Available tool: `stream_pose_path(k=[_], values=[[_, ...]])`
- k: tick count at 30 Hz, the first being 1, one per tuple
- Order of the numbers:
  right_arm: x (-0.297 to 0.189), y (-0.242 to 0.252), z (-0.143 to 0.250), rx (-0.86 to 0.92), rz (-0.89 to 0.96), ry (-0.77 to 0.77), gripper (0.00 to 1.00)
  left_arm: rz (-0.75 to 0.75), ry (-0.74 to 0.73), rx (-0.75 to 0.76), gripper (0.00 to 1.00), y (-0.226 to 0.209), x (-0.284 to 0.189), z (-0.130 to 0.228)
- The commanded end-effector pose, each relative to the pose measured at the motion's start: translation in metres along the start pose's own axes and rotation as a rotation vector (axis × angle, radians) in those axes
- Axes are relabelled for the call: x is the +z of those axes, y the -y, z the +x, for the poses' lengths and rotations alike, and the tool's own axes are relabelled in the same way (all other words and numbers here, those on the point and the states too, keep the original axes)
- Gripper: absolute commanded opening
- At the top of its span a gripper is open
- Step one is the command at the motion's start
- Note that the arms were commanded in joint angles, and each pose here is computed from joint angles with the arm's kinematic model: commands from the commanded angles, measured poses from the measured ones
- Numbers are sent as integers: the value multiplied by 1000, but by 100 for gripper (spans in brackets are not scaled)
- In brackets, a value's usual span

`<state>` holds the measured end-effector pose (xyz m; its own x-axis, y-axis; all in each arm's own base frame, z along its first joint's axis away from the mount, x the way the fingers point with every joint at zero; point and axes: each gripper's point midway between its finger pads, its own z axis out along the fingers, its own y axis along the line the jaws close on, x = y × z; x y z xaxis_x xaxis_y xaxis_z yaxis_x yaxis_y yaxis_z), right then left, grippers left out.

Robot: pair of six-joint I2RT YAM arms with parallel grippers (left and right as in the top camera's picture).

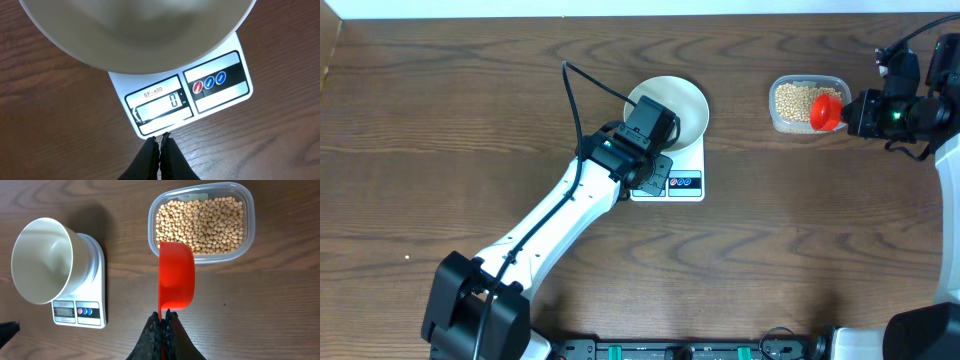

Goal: Scoop item into bowl and weigh 50g on scale
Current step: 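Pull the left gripper back to hover in front of the scale display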

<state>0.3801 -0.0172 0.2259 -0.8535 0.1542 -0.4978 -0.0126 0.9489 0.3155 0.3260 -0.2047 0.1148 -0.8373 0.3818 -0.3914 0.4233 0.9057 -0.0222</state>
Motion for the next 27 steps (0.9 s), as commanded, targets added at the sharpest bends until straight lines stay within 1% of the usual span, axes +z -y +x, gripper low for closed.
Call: stream_pose_path(k=[1, 7, 12, 16, 20, 23, 27], values=[[-2, 0, -4, -16, -1, 7, 1, 2, 19, 24, 7, -1, -7, -4], [-2, 0, -4, -16, -1, 5, 1, 2, 18, 24, 8, -1, -7, -4], [-2, 0, -4, -16, -1, 5, 1, -3, -17, -5, 7, -2, -11, 6], [-2, 0, -4, -16, -2, 4, 1, -4, 52, -14, 8, -4, -39, 0], [-2, -1, -4, -16, -6, 4, 1, -46, 127, -21, 7, -14, -67, -5], [-2, -1, -4, -16, -6, 4, 1, -51, 131, -22, 7, -16, -80, 2], [-2, -1, -3, -15, -7, 2, 1, -45, 76, -33, 7, -16, -83, 18]])
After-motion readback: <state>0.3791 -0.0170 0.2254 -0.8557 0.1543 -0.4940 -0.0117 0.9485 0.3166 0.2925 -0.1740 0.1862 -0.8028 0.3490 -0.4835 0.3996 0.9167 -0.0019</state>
